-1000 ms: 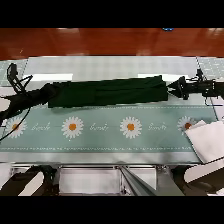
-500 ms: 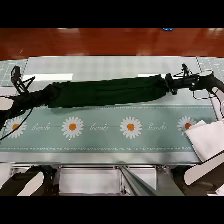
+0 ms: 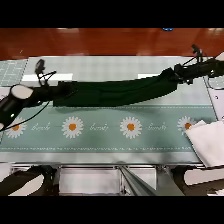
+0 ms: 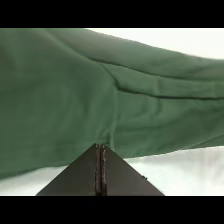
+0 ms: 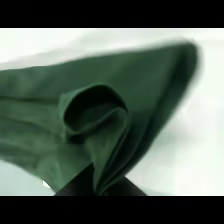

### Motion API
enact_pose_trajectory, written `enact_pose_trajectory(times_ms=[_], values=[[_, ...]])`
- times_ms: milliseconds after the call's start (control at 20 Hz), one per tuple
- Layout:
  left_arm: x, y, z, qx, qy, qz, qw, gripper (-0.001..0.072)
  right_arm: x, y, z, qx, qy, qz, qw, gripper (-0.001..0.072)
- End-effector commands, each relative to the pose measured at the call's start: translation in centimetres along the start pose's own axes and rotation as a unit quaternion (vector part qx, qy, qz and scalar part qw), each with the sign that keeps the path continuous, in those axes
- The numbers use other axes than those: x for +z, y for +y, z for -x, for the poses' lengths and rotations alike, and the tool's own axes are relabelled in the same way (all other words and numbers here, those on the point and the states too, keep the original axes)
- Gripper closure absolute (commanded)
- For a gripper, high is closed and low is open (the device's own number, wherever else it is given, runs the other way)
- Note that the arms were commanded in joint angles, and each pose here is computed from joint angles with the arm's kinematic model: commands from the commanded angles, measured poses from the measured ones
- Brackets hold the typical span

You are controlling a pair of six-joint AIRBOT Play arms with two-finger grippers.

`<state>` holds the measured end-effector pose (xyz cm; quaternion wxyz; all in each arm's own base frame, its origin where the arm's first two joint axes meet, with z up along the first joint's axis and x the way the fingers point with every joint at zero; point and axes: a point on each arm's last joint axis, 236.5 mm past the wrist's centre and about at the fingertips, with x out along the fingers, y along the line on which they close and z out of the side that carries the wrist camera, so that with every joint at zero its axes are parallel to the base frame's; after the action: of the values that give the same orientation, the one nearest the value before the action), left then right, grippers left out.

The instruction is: Fold the shirts.

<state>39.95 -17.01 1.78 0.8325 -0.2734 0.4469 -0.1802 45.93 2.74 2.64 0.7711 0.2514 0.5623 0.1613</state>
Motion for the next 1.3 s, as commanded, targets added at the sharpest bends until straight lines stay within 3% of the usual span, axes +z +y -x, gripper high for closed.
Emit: enact_pose_trajectory(times_ms=[0, 350, 750, 850, 1050, 1250], values=[[-0.9, -6.7, -6.3, -0.043, 0.054, -0.031, 0.997, 0.0684, -1.8, 3.6, 5.8, -0.020, -0.022, 0.051, 0.998, 0.0690], [-12.2, -18.3, -17.9, -0.101, 0.255, -0.094, 0.957, 0.0684, -7.9, 8.6, 11.0, -0.003, -0.071, 0.085, 0.994, 0.0690], [-22.3, -24.4, -18.3, -0.143, 0.360, -0.118, 0.914, 0.0683, -9.0, 11.4, 12.7, 0.028, -0.098, 0.098, 0.990, 0.0690], [-20.3, -24.3, -17.7, -0.148, 0.349, -0.116, 0.918, 0.0683, -8.9, 11.4, 12.7, 0.028, -0.099, 0.098, 0.990, 0.0690], [-8.4, -21.1, -14.6, -0.120, 0.262, -0.114, 0.951, 0.0683, -8.6, 13.1, 12.0, 0.047, -0.104, 0.096, 0.989, 0.0690], [3.9, -12.4, -5.2, 0.014, 0.174, -0.163, 0.971, 0.0683, -8.1, 19.4, 8.3, 0.105, -0.111, 0.123, 0.980, 0.0690]])
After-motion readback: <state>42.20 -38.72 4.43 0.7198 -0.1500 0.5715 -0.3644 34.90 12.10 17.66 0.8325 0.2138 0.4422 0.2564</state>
